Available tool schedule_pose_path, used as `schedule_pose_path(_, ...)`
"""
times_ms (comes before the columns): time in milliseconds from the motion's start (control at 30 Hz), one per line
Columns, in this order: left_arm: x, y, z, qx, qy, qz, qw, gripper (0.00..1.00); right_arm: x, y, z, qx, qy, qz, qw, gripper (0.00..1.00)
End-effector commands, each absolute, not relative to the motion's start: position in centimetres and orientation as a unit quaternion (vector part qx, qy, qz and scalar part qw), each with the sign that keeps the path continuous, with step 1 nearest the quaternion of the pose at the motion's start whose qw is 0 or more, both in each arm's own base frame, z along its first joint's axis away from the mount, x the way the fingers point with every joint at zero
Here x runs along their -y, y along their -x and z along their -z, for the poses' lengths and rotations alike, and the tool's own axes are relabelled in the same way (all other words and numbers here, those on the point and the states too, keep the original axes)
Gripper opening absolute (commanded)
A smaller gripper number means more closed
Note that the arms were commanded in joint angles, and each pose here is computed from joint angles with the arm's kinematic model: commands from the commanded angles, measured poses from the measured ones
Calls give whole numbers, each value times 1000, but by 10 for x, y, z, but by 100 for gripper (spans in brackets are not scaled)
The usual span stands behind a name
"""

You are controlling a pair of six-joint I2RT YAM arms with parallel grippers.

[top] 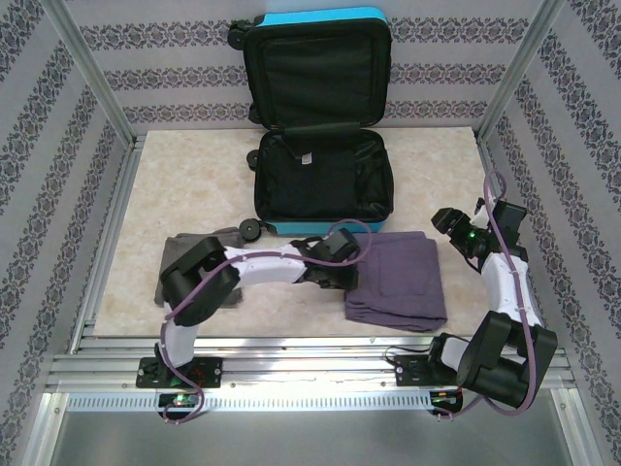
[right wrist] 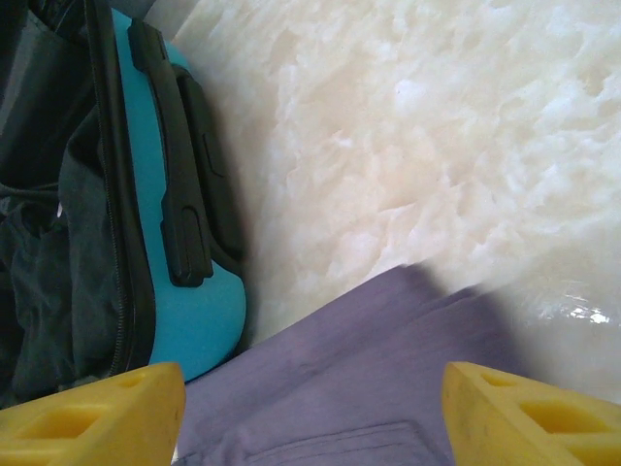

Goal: Pack the luggage

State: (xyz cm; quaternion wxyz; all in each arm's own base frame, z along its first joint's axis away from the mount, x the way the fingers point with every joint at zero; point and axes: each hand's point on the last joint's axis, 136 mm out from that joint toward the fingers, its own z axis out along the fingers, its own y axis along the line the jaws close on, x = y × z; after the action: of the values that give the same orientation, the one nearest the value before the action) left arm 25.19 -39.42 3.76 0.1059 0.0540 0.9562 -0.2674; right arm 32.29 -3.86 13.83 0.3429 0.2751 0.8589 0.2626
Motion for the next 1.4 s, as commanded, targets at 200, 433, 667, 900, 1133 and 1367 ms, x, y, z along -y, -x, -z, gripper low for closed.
schedule_pose_path(200, 265, -244, -39, -979, 2, 164, 118, 3, -19, -313, -122, -897, -188, -272, 294, 70)
schedule_pose_path(433, 251, -246, -57, -972, -10, 183, 143, 43, -74, -290, -89, -927, -121, -269, 230, 69)
schedule_pose_path(667, 265, -248, -46, -976, -18, 186, 110, 57, -113, -258, -48, -946, -97, -264, 163, 67)
schedule_pose_path(900, 260, -249, -40, -983, -8, 158, 97, 60, -130, -241, -30, -961, -81, -236, 123, 65)
schedule_pose_path(1133, 253, -248, -28, -986, 5, 139, 94, 61, -141, -240, -21, -970, -59, -213, 104, 62)
schedule_pose_path(1367, 265, -247, -26, -981, 0, 172, 89, 12, -156, -243, -26, -969, -25, -226, 98, 22)
